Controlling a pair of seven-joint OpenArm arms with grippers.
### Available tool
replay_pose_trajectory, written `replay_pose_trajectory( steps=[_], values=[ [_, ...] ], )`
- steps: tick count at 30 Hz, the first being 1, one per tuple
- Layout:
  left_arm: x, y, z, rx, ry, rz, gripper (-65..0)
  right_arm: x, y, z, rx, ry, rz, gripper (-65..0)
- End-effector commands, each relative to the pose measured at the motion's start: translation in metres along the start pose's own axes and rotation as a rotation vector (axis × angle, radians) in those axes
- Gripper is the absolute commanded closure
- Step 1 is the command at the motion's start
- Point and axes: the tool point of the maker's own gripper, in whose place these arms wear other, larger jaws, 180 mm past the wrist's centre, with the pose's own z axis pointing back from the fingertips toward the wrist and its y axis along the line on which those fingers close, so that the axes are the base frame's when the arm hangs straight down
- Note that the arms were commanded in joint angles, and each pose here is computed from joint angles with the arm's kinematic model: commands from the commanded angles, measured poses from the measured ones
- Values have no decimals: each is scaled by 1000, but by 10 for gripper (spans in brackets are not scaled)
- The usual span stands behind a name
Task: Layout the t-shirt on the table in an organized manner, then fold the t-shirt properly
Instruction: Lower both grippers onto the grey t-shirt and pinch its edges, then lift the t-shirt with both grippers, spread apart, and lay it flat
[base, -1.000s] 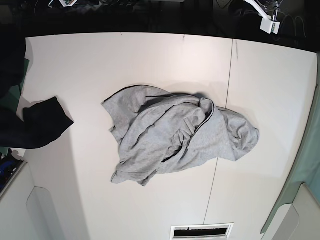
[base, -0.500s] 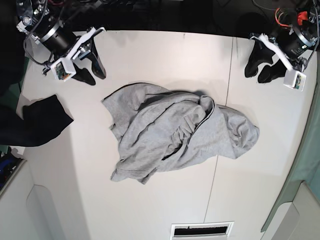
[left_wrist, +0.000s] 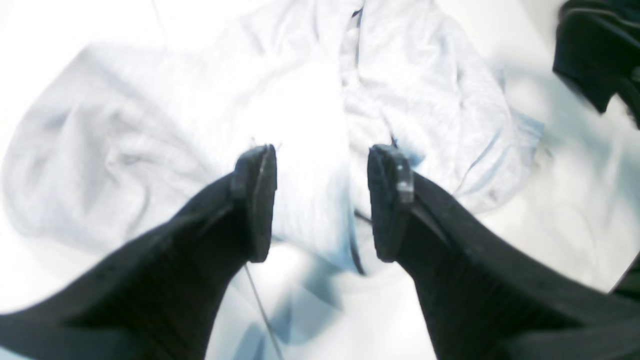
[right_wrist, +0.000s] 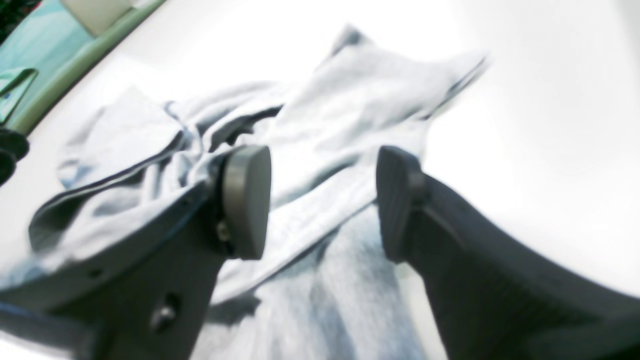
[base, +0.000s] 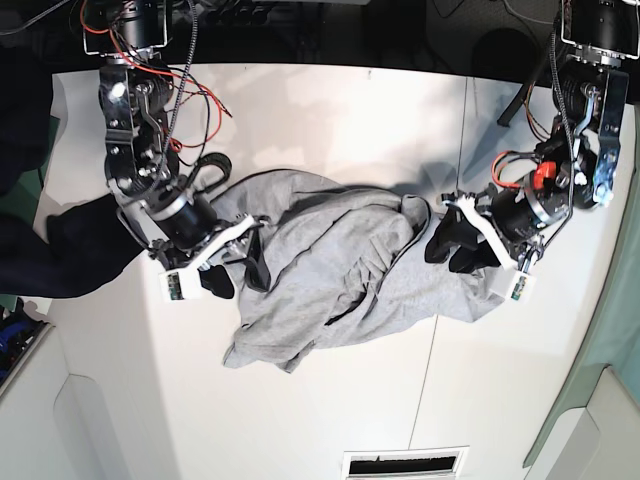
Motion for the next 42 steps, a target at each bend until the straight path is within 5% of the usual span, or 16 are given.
replay_pose_trajectory(
  steps=[1,12,18,24,30,34,42],
  values=[
    [18,8,-3,13,-37,-24,-321,20,5,-11,15,-51,2,-330],
    [2,-2,-30,-44,29,72,-321,-8,-9,-33,-61,51,-27,-330],
    [-17,-17,-46,-38,63,19,-321,-21,-15,-29,-95,79,-17,-330],
    [-37,6,-55,101,83,35,-277,-30,-16,-29,-98,101,-26,-321],
    [-26,8,-56,100,64,28,-1,-46,-12,-30,-88,135,-49,-136],
    [-18,7,-57,96,46,29,0,-29,-3,-33,-33,51,6,0],
    [43,34,-26,82,-168,149,0,12,-3,-35,-18,-49,154,0]
  ],
)
